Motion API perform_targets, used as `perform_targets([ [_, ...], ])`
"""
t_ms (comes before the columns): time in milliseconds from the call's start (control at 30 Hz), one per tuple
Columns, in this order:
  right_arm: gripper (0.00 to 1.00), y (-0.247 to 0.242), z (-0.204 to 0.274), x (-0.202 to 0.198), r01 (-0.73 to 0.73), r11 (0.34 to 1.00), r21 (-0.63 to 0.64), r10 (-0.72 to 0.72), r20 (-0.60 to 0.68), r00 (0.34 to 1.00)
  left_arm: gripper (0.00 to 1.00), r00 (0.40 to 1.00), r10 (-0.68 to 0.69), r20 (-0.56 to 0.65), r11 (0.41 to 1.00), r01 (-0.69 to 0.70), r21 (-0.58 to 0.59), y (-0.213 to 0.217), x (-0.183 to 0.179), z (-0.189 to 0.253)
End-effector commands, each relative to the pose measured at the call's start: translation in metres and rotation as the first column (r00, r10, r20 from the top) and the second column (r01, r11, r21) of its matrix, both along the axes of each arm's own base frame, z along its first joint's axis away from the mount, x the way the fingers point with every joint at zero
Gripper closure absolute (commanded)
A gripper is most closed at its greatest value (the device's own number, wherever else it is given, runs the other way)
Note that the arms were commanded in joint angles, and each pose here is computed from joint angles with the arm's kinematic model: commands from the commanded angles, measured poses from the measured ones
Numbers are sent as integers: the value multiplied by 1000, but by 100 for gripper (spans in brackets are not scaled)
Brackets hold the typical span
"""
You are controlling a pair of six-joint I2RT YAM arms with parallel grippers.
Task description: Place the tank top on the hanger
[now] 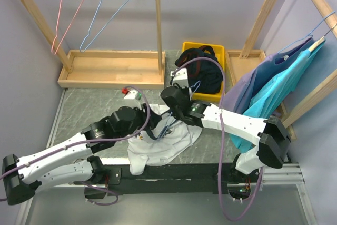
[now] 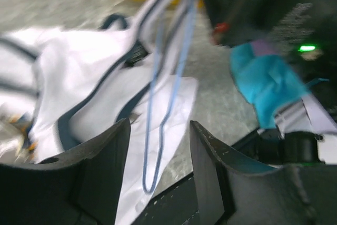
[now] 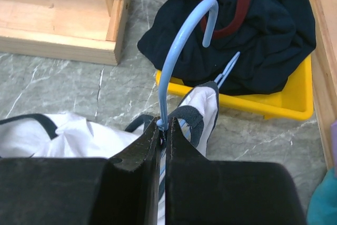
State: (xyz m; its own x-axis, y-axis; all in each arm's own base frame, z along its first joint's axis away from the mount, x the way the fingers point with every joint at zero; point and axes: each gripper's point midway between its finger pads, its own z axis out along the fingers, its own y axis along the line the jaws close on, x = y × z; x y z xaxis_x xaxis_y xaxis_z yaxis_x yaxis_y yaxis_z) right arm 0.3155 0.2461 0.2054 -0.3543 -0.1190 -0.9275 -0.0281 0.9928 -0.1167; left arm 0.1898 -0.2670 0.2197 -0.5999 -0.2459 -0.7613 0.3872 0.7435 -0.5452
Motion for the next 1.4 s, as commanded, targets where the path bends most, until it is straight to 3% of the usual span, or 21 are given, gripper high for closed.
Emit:
perform_targets([
  [0,100,3,7,5,58,997,46,-59,19,998,44,958,245,-146,969,-236,77,45,0,-40],
  [233,100,10,11,11,73,995,70,-75,23,997,38,927,292,-237,955,-267,130,56,-10,-85],
  [467,100,12,11,11,74,993,88,-77,28,997,37,915,325,-240,939,-283,193,60,-9,-105],
  [633,100,13,10,13,83,991,108,-87,32,996,40,908,357,-218,930,-325,170,57,1,-106],
  [900,100,20,10,18,90,989,114,-95,34,995,57,906,370,-206,922,-331,200,54,7,-112],
  [1133,100,20,8,23,113,987,118,-118,39,992,84,911,357,-205,927,-319,197,57,3,-107],
  [1367,100,22,8,31,148,980,129,-155,45,987,91,941,264,-210,961,-239,138,52,-9,-84],
])
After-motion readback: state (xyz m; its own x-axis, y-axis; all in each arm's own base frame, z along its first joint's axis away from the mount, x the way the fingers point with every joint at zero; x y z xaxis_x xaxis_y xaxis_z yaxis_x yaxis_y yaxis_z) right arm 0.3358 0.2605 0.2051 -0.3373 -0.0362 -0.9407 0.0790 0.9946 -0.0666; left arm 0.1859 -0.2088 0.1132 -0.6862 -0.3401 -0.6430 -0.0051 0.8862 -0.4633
